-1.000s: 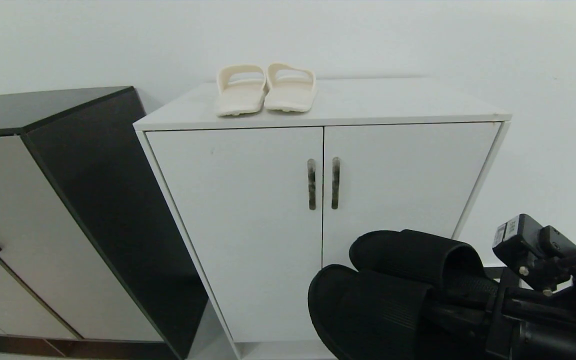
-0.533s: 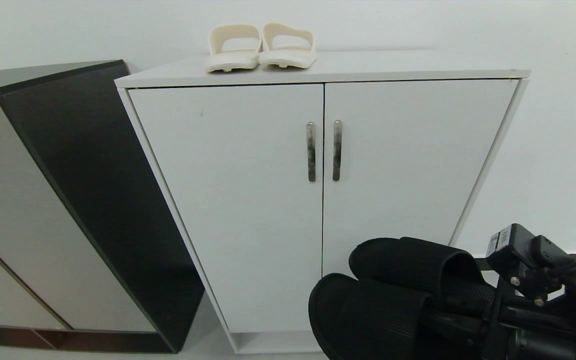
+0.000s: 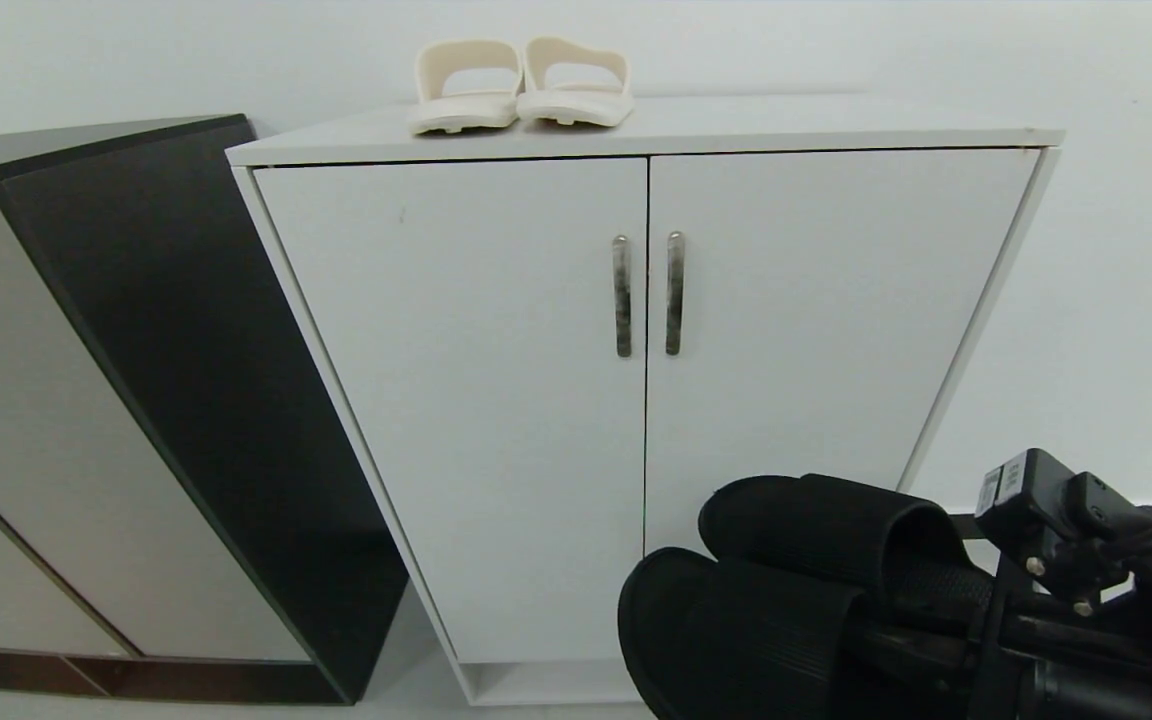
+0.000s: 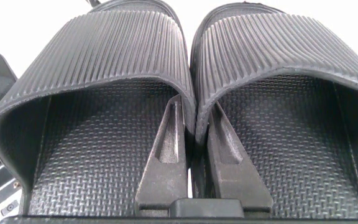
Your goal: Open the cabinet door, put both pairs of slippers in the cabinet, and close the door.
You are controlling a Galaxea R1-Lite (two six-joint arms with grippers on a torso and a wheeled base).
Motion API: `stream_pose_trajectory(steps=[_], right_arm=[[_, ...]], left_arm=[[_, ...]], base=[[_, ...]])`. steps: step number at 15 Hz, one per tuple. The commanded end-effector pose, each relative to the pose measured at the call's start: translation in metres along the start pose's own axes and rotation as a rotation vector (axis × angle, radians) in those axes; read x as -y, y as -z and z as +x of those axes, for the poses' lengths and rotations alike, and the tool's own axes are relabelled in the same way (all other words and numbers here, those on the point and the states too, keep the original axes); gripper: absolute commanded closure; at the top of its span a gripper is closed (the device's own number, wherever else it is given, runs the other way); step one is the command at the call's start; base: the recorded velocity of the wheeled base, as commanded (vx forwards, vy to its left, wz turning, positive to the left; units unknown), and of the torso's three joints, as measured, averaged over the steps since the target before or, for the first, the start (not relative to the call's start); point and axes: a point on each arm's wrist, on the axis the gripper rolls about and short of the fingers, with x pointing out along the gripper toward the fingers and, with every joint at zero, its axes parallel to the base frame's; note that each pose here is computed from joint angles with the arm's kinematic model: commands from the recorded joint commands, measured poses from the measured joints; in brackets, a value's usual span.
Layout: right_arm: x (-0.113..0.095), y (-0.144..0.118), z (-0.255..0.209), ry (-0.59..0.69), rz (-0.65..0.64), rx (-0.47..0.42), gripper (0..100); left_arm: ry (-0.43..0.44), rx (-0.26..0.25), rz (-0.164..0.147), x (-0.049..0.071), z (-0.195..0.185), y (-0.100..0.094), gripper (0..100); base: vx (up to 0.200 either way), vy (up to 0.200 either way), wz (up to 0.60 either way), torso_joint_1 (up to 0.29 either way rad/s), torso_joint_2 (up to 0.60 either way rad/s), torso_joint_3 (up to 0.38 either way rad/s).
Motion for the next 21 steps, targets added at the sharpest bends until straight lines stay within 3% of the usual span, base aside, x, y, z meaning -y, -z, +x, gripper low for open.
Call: stream_pose_trajectory(steps=[1,3,5,6,7,8,10,11,13,16,18,19,21], right_arm=[[0.0,0.002,0.0,0.001,-0.005,-0.007,100],[0.0,0.006,0.0,0.0,-0.047,-0.019,100],[0.0,0.007,0.0,-0.001,-0.05,-0.024,100],[0.0,0.009,0.0,-0.002,-0.05,-0.03,100],[0.0,0.009,0.0,-0.002,-0.051,-0.03,100],[0.0,0.007,0.002,-0.001,-0.048,-0.028,100],[0.0,0.008,0.003,0.0,-0.048,-0.034,100],[0.0,0.009,0.003,-0.002,-0.05,-0.036,100],[0.0,0.008,0.003,0.001,-0.05,-0.034,100],[0.0,0.008,0.003,0.004,-0.048,-0.036,100],[0.0,0.009,0.004,0.006,-0.046,-0.041,100],[0.0,0.009,0.006,0.005,-0.046,-0.045,100],[0.0,0.009,0.008,0.005,-0.046,-0.051,100]], left_arm=[[0.238,-0.171,-0.064,0.002,0.052,-0.032,0],[0.401,-0.206,-0.077,0.003,0.08,-0.039,0],[0.554,-0.233,-0.048,0.011,0.107,-0.047,0],[0.605,-0.248,-0.002,0.016,0.118,-0.046,0],[0.612,-0.258,0.012,0.018,0.123,-0.045,0],[0.63,-0.287,0.108,0.029,0.149,-0.043,0],[0.628,-0.295,0.147,0.051,0.173,-0.046,0],[0.634,-0.269,0.163,0.065,0.181,-0.048,0],[0.661,-0.202,0.161,0.095,0.192,-0.062,0],[0.71,-0.175,0.164,0.132,0.219,-0.074,0],[0.788,-0.16,0.104,0.15,0.23,-0.086,0],[0.816,-0.157,0.082,0.153,0.232,-0.09,0],[0.869,-0.176,0.056,0.17,0.249,-0.095,0]], base=[[0.0,0.0,0.0,0.0,0.0,0.0],[0.0,0.0,0.0,0.0,0.0,0.0],[0.0,0.0,0.0,0.0,0.0,0.0],[0.0,0.0,0.0,0.0,0.0,0.0],[0.0,0.0,0.0,0.0,0.0,0.0],[0.0,0.0,0.0,0.0,0.0,0.0],[0.0,0.0,0.0,0.0,0.0,0.0],[0.0,0.0,0.0,0.0,0.0,0.0],[0.0,0.0,0.0,0.0,0.0,0.0],[0.0,0.0,0.0,0.0,0.0,0.0],[0.0,0.0,0.0,0.0,0.0,0.0],[0.0,0.0,0.0,0.0,0.0,0.0],[0.0,0.0,0.0,0.0,0.0,0.0]])
